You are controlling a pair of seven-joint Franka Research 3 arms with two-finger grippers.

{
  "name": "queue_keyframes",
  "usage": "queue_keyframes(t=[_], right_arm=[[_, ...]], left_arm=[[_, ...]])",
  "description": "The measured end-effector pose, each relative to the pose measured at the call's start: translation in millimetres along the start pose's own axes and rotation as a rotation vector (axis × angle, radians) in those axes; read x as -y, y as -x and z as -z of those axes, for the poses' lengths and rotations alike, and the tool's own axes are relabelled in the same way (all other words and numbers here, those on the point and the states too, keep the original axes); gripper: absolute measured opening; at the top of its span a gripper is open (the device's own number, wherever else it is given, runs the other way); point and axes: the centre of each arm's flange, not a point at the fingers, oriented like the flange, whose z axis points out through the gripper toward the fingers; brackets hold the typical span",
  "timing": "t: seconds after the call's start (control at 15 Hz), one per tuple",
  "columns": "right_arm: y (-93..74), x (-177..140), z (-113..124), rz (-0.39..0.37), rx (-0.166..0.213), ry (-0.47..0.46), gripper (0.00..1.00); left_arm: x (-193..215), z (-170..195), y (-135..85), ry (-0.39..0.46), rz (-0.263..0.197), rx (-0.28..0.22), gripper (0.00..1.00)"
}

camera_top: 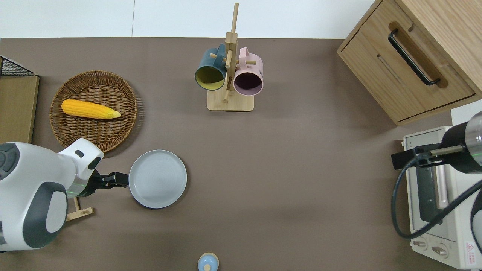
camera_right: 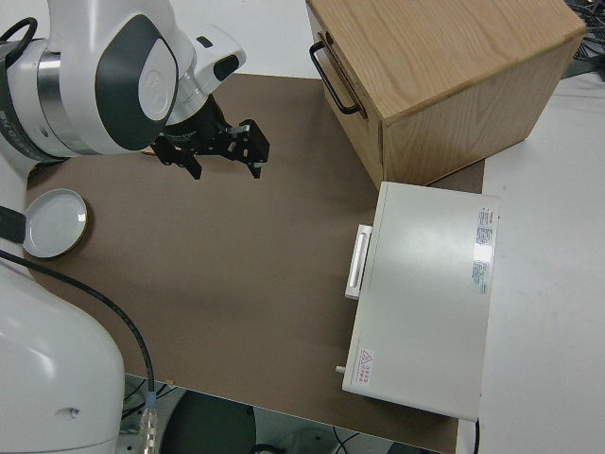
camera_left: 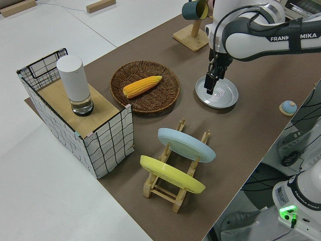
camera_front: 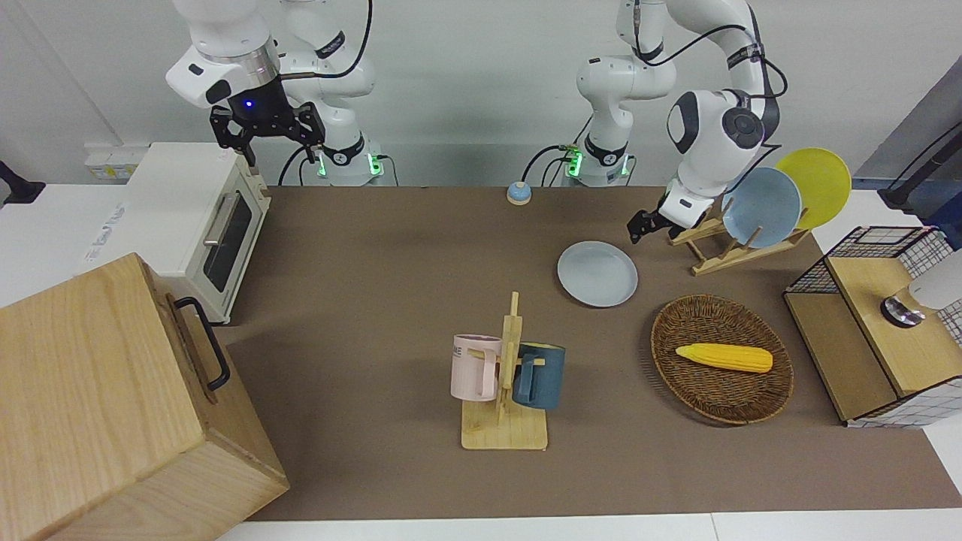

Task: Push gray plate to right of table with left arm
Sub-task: 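Move the left gripper forward to the near edge of the gray plate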

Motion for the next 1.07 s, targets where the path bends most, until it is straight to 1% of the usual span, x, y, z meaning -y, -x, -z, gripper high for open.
queue_keyframes(t=[0.2,0.47,0.67,0.73,0.8,1.07], right_arm=[[0.0,0,0,0.0,0.0,0.0,1.0],[0.0,0,0,0.0,0.0,0.0,1.0],[0.0,0,0,0.0,0.0,0.0,1.0],[0.0,0,0,0.0,0.0,0.0,1.0],[0.0,0,0,0.0,0.0,0.0,1.0],[0.0,0,0,0.0,0.0,0.0,1.0]], left_arm=[[1,-32,-1,0.002,0.003,0.017,0.99],[-1,-60,-1,0.001,-0.001,0.019,0.99],[-2,-64,-1,0.001,-0.005,0.017,0.96],[-2,-64,-1,0.003,-0.009,0.016,0.89],[-2,-64,-1,0.009,-0.011,0.016,0.87],[-3,-70,-1,0.028,-0.022,0.017,0.87]])
